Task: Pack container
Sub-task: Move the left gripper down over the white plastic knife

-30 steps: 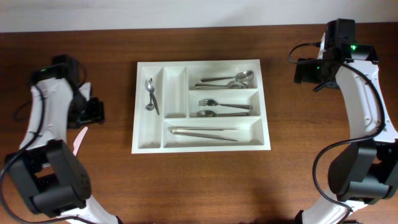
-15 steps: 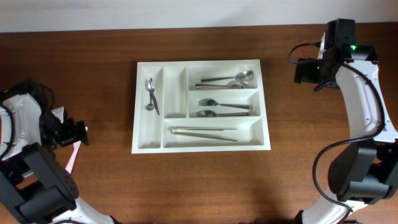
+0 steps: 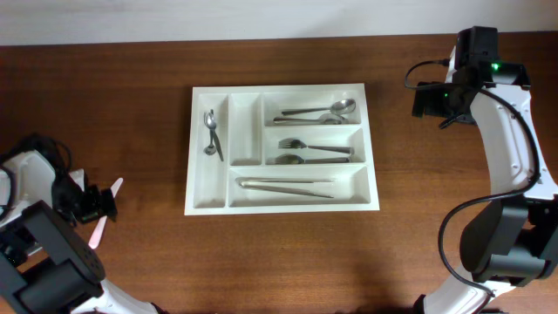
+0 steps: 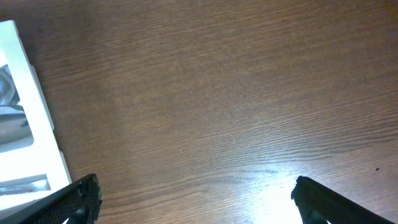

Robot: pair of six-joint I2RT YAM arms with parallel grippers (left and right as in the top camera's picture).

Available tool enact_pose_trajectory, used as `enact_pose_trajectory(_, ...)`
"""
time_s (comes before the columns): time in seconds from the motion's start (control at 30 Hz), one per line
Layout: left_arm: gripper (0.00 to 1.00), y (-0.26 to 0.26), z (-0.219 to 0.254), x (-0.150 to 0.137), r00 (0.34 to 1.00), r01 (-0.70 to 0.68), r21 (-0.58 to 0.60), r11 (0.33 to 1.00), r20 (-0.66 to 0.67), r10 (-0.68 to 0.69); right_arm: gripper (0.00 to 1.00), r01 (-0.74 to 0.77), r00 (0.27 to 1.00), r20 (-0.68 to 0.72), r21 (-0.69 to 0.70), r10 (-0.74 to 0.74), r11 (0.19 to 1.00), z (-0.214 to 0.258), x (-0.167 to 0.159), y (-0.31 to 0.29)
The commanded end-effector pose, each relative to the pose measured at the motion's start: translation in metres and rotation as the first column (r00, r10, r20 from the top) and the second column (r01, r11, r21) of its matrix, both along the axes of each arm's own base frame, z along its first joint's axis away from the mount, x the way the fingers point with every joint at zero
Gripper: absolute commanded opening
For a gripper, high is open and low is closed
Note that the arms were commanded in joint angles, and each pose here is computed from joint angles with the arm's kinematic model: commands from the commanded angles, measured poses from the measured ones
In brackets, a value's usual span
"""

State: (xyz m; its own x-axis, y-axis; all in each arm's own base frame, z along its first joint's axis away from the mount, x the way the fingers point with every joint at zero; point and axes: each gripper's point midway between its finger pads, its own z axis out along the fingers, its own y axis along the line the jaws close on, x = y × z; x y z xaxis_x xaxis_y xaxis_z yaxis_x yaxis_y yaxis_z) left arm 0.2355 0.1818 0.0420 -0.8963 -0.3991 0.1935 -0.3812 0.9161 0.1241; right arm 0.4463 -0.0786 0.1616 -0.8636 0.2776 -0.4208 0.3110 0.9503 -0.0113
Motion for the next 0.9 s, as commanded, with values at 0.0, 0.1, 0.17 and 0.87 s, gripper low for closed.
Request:
enact_pose_trajectory(0.0, 0.99, -0.002, -0.009, -0.008, 0.999, 0.051, -0.003, 0.999, -0.003, -0.051, 0.99, 0.011, 0.999, 0.044, 0.001, -0.011, 1.000, 0.017, 0.000, 0.000)
enact_pose_trajectory(0.1, 0.99, 0.001, -0.013, -0.003, 0.998, 0.051, 0.014, 0.999, 0.024, -0.051, 0.99, 0.011, 0.999, 0.044, 0.001, -0.011, 1.000, 0.017, 0.000, 0.000)
enact_pose_trajectory(0.17, 0.99, 0.005, -0.014, 0.003, 0.998, 0.050, 0.030, 0.998, 0.046, -0.052, 0.99, 0.011, 0.999, 0.044, 0.001, -0.011, 1.000, 0.017, 0.000, 0.000)
enact_pose_trajectory(0.87, 0.99, 0.012, -0.021, 0.040, 0.978, 0.045, 0.043, 0.998, 0.202, -0.053, 0.99, 0.011, 0.999, 0.044, 0.001, -0.011, 1.000, 0.017, 0.000, 0.000)
